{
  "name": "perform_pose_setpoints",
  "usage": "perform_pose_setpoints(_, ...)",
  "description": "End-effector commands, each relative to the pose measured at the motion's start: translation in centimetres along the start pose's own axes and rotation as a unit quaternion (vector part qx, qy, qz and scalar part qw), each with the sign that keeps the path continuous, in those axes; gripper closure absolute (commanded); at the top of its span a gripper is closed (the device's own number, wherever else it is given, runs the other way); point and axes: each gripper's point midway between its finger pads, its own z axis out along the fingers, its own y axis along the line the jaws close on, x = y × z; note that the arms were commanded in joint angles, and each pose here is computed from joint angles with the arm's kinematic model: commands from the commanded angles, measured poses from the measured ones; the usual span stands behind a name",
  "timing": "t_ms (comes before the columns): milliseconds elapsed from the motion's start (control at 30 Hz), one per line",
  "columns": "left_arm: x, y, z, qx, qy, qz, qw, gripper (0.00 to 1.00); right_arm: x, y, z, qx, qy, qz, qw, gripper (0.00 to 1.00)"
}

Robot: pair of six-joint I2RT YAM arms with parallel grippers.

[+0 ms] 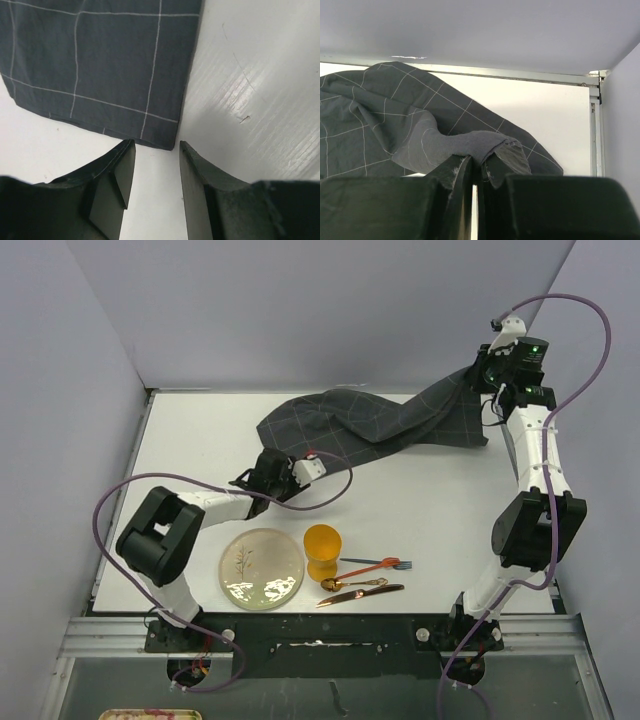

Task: Set the dinner table for one person
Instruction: Flatten out the napkin at the center of the board.

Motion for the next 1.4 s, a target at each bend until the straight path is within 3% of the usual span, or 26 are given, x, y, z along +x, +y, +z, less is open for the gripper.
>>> perform_pose_setpoints(0, -1.4, 1.0, 1.3, -0.007, -0.012, 0.0, 1.0, 0.6, -2.3, 0.0, -1.1, -0.004, -0.035, -0.002, 0.999, 1.0)
perform_pose_setpoints(900, -0.1, 0.4, 4.5, 0.006, 0.009, 0.027, 1.0, 0.62, -0.7, -1.4, -0.2, -0.01, -0.021, 0.016, 1.0, 1.0)
perform_pose_setpoints(1000, 0.1, 0.4, 4.7, 0.005, 0.011, 0.029, 1.0, 0.71, -0.6, -1.6, -0.1, -0.008, -0.02, 0.017, 1.0, 1.0)
perform_pose_setpoints(1167, 0.4, 1.3, 5.2, -0.007, 0.015, 0.021, 1.0, 1.0, -0.6, -1.8, 0.1, -0.009, -0.021, 0.02, 1.0, 1.0)
perform_pose_setpoints(1367, -1.7, 3.5, 4.0, -0.032, -0.007, 0.027, 0.999, 1.0, -0.9, -1.9, 0.4, -0.008, -0.024, 0.021, 0.999, 1.0)
